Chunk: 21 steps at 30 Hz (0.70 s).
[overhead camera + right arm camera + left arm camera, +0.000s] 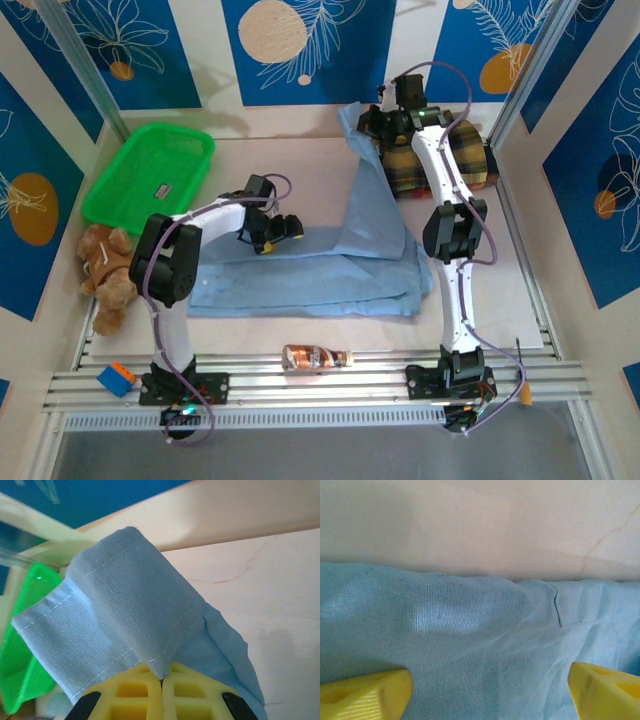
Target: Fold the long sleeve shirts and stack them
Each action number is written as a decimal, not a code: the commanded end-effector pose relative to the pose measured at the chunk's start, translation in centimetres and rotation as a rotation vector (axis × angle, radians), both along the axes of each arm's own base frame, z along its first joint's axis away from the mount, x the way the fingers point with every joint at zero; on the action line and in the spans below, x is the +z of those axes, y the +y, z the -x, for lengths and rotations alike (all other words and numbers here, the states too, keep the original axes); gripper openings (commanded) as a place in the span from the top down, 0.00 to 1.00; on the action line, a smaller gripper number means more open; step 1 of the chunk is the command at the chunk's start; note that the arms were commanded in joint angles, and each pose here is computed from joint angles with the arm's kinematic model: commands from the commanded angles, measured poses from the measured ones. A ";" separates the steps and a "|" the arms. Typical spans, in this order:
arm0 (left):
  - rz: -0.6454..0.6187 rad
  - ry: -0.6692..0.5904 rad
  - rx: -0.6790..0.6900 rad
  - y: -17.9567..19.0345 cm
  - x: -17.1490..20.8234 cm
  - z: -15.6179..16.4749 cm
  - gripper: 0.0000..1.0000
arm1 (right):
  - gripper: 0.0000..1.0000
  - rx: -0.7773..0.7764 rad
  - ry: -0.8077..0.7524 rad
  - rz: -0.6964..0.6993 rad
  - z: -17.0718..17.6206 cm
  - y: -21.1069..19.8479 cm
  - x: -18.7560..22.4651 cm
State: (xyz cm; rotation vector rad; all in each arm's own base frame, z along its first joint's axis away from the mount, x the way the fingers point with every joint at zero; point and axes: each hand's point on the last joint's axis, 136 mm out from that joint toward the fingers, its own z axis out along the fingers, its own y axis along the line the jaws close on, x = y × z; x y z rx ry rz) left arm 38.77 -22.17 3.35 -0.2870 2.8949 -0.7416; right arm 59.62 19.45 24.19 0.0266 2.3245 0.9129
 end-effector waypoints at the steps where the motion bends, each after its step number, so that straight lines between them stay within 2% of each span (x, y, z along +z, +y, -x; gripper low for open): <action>1: -0.105 0.092 0.006 2.5 -4.7 0.9 0.13 | 1.00 0.141 -0.024 -0.049 4.0 3.2 3.8; 6: -0.077 0.084 0.012 2.4 -4.4 0.1 0.13 | 1.00 0.269 -0.045 -0.041 8.8 5.4 5.8; 9: -0.039 0.076 0.036 2.4 -3.7 -0.5 0.13 | 1.00 0.335 -0.026 -0.051 11.7 6.3 5.7; 15: 0.027 0.018 0.057 2.0 0.3 -2.3 0.12 | 1.00 0.396 0.037 -0.071 16.4 7.3 4.3; 21: 0.136 -0.012 0.145 2.2 4.3 -3.6 0.12 | 1.00 0.450 0.118 -0.091 21.0 9.7 2.8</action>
